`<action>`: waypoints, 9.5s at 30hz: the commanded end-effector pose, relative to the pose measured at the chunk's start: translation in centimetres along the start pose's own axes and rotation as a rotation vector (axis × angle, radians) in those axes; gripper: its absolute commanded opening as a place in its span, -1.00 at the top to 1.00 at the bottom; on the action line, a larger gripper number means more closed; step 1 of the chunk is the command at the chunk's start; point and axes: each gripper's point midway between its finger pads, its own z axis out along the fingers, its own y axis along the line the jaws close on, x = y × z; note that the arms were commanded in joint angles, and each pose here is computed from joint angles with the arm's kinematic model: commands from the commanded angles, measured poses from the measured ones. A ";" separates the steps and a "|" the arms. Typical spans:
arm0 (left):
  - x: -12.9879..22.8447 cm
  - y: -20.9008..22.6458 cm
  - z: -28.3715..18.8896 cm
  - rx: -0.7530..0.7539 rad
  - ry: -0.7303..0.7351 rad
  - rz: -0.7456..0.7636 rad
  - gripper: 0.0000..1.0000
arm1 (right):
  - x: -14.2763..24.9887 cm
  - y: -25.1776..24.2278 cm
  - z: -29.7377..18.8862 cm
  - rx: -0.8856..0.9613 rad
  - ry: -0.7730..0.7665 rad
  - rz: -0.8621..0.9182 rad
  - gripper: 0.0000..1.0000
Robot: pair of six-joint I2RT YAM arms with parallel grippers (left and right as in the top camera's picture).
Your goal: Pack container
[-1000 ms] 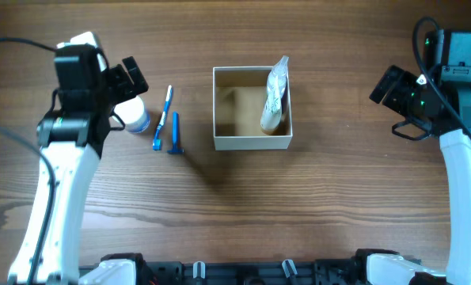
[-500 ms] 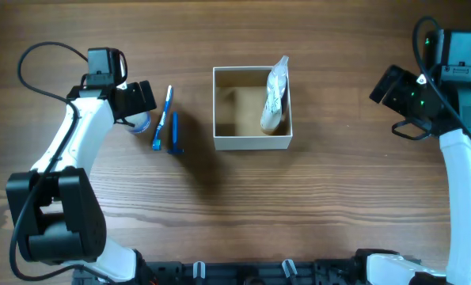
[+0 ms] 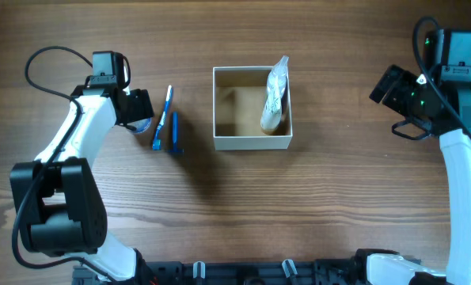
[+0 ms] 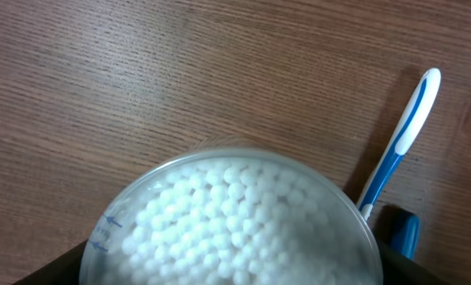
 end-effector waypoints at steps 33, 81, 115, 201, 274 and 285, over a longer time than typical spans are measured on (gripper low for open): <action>0.7 -27.0 -15.2 0.492 -0.251 0.431 -1.00 | -0.2 -0.1 0.2 0.008 -0.003 0.018 -1.00; 0.8 -12.1 -14.0 0.194 -0.043 0.237 0.92 | -0.2 -0.1 0.2 0.009 -0.003 0.018 -1.00; 2.9 -8.6 -20.5 0.006 -0.178 0.075 -0.40 | -0.2 -0.1 0.2 0.009 -0.002 0.018 -0.99; 2.9 -13.7 -30.3 0.372 -0.363 0.225 -1.00 | -0.2 -0.1 0.2 0.009 -0.003 0.018 -0.99; 15.7 -1.1 -12.9 0.407 -0.751 0.075 -0.99 | 0.3 -0.9 -2.7 -0.026 -0.089 0.025 -0.99; 15.7 -1.1 -12.9 0.407 -0.751 0.075 -0.99 | 5.5 -0.7 -1.3 -0.374 -0.454 0.073 -0.99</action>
